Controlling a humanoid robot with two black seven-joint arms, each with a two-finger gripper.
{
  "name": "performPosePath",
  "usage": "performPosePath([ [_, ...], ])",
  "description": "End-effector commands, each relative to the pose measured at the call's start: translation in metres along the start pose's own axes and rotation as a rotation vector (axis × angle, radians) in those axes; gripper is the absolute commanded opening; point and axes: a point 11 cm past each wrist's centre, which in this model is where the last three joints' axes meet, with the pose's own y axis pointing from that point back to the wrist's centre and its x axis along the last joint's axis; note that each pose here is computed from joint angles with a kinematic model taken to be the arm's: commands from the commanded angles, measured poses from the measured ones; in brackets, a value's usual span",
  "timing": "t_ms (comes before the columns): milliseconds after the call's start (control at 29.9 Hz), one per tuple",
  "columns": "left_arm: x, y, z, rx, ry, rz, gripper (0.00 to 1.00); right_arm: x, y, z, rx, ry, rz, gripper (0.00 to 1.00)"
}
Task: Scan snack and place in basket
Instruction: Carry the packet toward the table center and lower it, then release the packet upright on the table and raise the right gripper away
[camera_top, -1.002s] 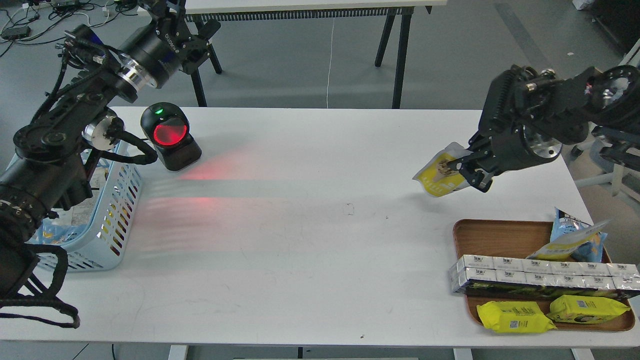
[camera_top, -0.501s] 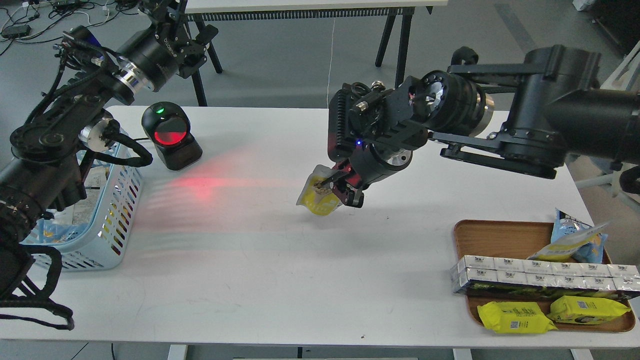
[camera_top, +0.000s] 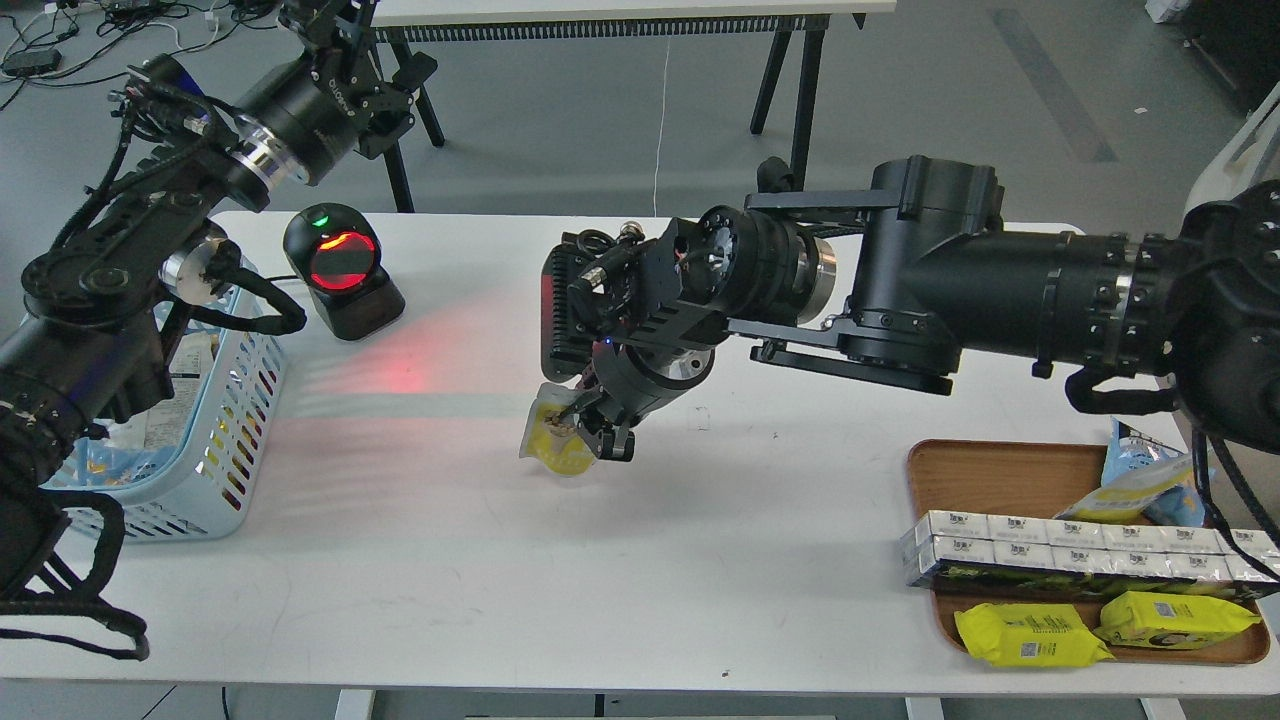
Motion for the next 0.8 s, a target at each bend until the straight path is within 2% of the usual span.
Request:
performPosePath([
  [0, 0.0, 0.001, -0.001, 0.003, 0.001, 0.001, 1.0, -0.007, -0.002, 0.006, -0.014, -0.023, -0.011, 0.07],
  [33, 0.0, 0.001, -0.001, 0.003, 0.001, 0.001, 1.0, -0.008, -0.002, 0.006, -0.014, -0.025, -0.011, 0.19],
  [100, 0.0, 0.001, -0.001, 0.003, 0.001, 0.001, 1.0, -0.01, -0.005, 0.004, -0.006, -0.032, -0.011, 0.27],
  [134, 0.0, 0.001, -0.001, 0.002, 0.002, 0.0, 1.0, -0.01, -0.005, 0.003, -0.004, -0.036, -0.008, 0.35],
  [301, -0.001, 0.0, -0.002, 0.002, 0.003, -0.001, 1.0, -0.01, -0.005, 0.003, 0.004, -0.055, -0.001, 0.61],
  [334, -0.001, 0.0, -0.002, 0.002, 0.003, -0.001, 1.0, -0.009, -0.005, 0.003, 0.004, -0.056, 0.001, 0.71],
  [401, -0.001, 0.0, -0.002, 0.002, 0.003, -0.001, 1.0, -0.008, -0.004, 0.004, 0.001, -0.057, 0.005, 1.0],
  [534, -0.002, -0.001, -0.001, -0.004, 0.013, 0.002, 1.0, 0.002, 0.007, 0.02, -0.034, -0.098, 0.05, 0.99],
  [768, 0.001, -0.002, 0.005, -0.02, 0.016, 0.009, 1.0, 0.038, 0.043, 0.053, -0.023, -0.352, 0.279, 0.99],
])
